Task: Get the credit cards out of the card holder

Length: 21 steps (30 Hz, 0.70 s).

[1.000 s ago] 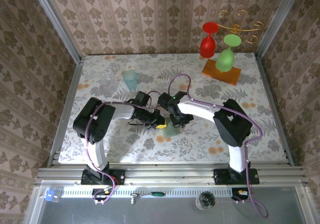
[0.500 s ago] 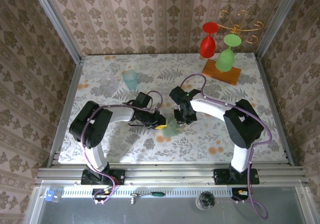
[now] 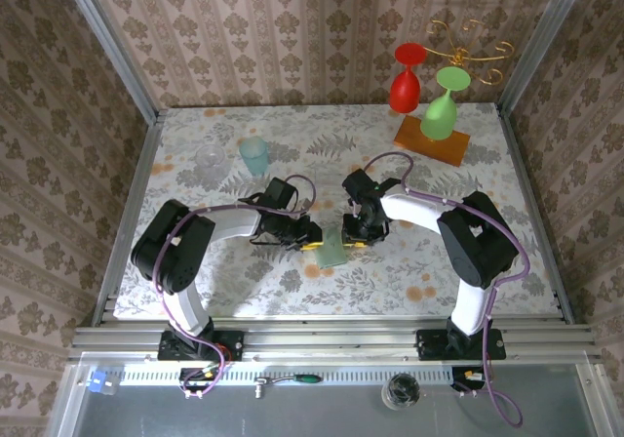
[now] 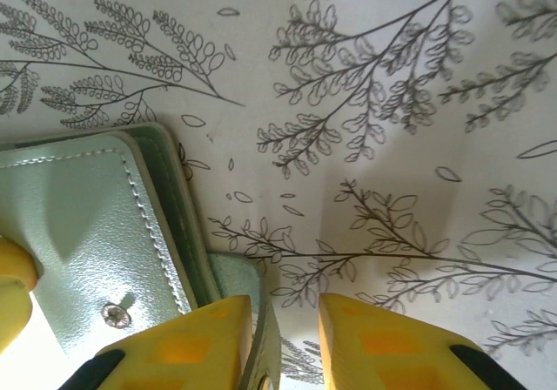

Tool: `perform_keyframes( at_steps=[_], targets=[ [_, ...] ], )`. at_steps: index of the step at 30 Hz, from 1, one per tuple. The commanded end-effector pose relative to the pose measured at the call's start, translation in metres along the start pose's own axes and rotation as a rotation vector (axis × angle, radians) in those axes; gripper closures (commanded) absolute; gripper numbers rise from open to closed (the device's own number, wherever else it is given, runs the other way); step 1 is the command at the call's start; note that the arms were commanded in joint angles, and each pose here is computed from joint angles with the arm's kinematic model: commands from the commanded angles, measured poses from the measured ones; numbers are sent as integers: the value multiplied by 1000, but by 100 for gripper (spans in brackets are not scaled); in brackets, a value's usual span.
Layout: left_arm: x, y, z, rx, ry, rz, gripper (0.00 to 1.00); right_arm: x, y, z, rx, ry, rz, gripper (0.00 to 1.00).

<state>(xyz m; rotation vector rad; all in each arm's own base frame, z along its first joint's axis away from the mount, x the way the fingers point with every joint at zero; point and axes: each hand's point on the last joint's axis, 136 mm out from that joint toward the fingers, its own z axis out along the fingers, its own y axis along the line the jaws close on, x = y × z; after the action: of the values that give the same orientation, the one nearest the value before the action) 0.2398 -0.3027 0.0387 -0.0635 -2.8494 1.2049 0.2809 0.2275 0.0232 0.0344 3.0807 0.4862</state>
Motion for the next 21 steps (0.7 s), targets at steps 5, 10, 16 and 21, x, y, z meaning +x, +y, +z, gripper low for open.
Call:
perform_keyframes(
  at_steps=[5,10,16,21],
  targets=[
    [-9,-6,-11,-37,-42,-5,77,0,14,0,-98,14,17,78],
    [-11,-6,-17,-50,-53,4,76,-2,16,5,-117,15,16,78],
    [-14,-6,-24,-49,-76,6,77,2,13,11,-112,35,21,80],
    [-14,-4,-26,-50,-85,1,76,3,6,13,-80,31,24,80]
  ],
)
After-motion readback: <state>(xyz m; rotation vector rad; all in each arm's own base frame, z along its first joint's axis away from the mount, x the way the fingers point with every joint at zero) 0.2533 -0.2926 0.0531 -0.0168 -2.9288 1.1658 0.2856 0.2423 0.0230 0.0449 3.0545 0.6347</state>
